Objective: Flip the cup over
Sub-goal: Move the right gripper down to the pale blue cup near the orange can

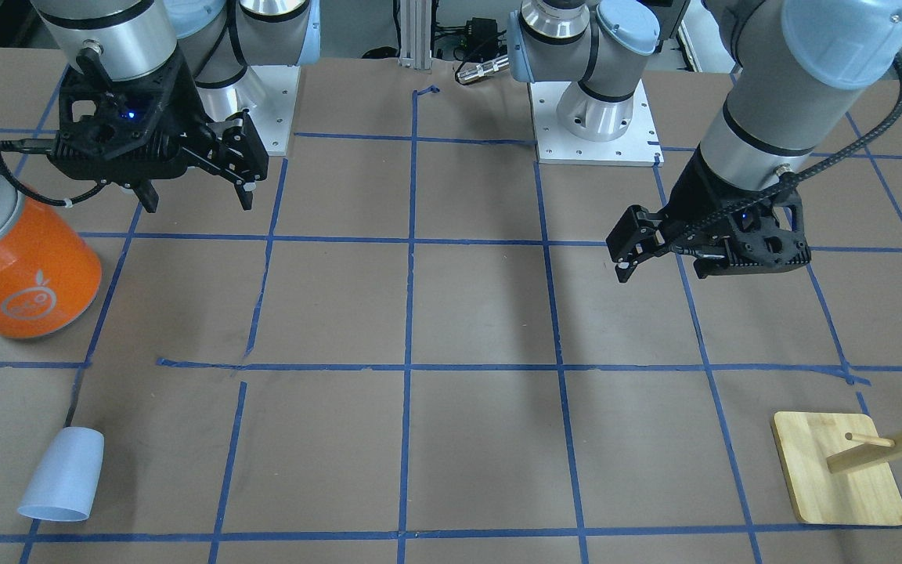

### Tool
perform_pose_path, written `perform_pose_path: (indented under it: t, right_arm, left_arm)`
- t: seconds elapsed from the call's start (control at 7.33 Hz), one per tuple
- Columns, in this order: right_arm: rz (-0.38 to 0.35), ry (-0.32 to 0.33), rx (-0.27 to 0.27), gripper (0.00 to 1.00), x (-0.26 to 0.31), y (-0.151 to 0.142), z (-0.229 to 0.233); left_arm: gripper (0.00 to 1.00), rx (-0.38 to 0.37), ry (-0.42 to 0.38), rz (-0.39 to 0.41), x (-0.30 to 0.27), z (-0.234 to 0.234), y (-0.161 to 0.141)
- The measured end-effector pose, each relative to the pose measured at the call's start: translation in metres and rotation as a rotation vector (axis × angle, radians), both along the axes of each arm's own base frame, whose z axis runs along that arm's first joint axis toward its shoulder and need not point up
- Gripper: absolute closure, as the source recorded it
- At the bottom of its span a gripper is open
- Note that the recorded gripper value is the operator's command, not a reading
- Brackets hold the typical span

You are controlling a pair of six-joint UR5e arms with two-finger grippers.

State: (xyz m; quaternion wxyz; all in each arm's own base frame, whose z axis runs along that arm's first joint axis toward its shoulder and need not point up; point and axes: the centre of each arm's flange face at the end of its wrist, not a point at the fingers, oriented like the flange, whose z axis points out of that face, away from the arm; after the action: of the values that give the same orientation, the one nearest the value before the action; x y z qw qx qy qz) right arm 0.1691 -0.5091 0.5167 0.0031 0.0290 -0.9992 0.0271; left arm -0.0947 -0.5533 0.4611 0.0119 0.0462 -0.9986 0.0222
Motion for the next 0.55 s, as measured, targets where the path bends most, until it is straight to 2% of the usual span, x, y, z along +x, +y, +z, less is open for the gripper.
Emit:
perform_pose_path:
  t: [0.27,0.55]
  right_arm:
    - [0.005,-0.004,-0.001,0.00,0.0005,-0.0003,-0.0002]
    - [-0.002,-0.015,-0.031,0.00,-0.0046,-0.0067,0.0015]
  left_arm:
    - [0.00,0.002,0.000,0.000,0.0001,-0.0015,-0.0010]
    - [0.00,0.006,0.000,0.000,0.0002,-0.0038,-0.0023]
